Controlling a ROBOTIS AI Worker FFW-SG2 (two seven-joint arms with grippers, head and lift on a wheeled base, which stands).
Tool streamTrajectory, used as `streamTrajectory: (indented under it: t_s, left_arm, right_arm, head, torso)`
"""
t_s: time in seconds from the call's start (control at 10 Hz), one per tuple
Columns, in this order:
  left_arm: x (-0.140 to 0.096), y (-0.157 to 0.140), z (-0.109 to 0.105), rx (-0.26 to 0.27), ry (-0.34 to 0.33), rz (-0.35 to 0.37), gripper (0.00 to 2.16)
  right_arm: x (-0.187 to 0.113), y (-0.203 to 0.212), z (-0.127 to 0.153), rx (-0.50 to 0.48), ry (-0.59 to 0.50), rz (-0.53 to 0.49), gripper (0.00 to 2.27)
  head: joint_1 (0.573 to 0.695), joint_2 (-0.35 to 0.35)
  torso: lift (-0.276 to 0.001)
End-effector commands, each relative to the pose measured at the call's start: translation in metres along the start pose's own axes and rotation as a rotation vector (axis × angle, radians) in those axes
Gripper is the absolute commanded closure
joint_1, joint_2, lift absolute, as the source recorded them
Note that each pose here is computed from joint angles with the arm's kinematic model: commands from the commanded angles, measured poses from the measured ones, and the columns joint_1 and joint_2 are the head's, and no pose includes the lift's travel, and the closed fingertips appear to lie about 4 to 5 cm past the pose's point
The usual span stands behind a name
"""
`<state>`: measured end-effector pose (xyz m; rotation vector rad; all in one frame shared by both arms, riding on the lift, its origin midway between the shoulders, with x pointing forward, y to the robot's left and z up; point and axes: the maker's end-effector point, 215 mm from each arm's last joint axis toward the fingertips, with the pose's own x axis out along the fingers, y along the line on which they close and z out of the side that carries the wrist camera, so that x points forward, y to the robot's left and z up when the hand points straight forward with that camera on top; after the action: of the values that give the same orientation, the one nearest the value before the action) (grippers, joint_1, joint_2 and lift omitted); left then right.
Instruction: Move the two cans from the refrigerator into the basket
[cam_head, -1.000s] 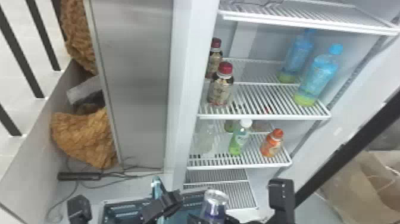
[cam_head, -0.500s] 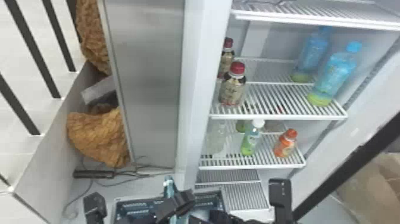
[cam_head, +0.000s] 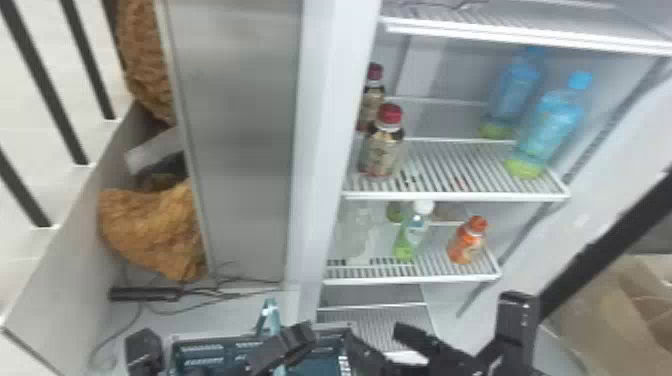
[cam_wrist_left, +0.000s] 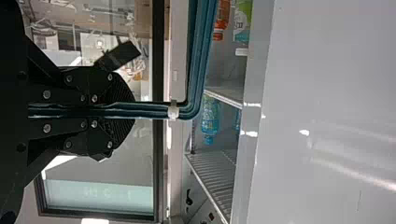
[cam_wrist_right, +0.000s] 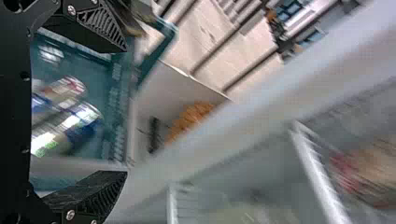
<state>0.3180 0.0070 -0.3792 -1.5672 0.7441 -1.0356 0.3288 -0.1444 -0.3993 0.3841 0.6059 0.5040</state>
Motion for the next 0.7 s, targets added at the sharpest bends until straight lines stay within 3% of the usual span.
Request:
streamTrajectory:
  t_s: [0.0,0.3,0.6]
  left_arm:
    - [0.0,-0.001,0.0,0.0,0.0,-0.002,1.19]
    - [0.003,-0.001,-0.006,-0.007,0.015,-0.005,1.19]
    - [0.003,0.002,-0.01,-0.015,0.025,0.003,1.19]
  right_arm:
    - [-0.025,-0.04,0.017,-0.057,-0.082,-0.101,0.12]
    - [-0.052,-0.082,0.022,-0.096,-0.199,-0.162,0.12]
    - [-0.104,-0.096,0.057,-0.165,-0.442,-0.246,0.11]
  head:
    - [0.695,-0.226]
    - [0.695,-0.35]
    - [0.695,-0.35]
  torso:
    - [-0.031]
    - [-0.031]
    - [-0.031]
